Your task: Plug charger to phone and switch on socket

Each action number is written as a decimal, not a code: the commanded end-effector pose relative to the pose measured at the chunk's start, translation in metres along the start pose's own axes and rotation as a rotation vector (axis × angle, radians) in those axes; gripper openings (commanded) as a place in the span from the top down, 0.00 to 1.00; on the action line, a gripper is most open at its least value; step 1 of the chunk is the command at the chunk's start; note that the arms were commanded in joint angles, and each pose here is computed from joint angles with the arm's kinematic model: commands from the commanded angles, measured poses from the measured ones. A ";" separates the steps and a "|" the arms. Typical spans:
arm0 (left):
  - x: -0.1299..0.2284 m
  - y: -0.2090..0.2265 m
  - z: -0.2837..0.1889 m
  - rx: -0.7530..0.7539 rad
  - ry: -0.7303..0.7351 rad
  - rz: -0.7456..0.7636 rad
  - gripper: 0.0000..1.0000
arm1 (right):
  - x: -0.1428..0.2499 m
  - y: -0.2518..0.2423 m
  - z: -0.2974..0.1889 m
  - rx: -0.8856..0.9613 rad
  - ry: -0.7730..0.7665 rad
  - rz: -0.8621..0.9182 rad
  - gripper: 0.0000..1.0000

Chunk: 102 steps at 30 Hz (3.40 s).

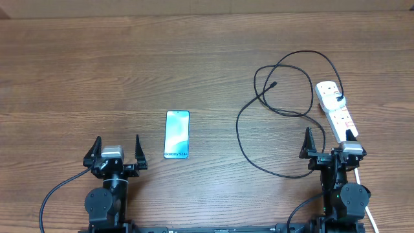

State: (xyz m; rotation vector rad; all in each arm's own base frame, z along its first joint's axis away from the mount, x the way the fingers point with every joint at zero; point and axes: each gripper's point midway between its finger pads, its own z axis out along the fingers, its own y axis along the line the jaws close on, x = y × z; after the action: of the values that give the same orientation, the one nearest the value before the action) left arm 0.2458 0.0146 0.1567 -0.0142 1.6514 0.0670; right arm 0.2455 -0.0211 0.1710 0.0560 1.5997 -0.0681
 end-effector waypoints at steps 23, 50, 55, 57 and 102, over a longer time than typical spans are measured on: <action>0.001 0.002 0.000 -0.011 -0.003 0.023 0.00 | 0.001 0.003 0.000 -0.013 -0.006 -0.004 0.00; 0.001 0.002 0.000 -0.010 -0.003 0.022 0.00 | 0.001 0.003 0.000 -0.013 -0.006 -0.004 0.00; 0.001 0.002 0.000 -0.011 -0.004 0.022 0.00 | 0.001 0.003 0.000 -0.013 -0.006 -0.004 0.00; 0.001 0.002 0.000 -0.008 -0.004 0.014 0.01 | 0.001 0.003 0.000 -0.013 -0.006 -0.004 0.00; -0.045 -0.173 0.093 0.264 0.986 0.132 0.01 | 0.001 0.003 0.000 -0.013 -0.006 -0.004 0.00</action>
State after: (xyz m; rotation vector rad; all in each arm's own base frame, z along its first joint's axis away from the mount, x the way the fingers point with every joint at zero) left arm 0.3446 -0.1525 0.2077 0.3214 2.5689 -0.1061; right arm 0.2455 -0.0211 0.1714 0.0556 1.5982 -0.0678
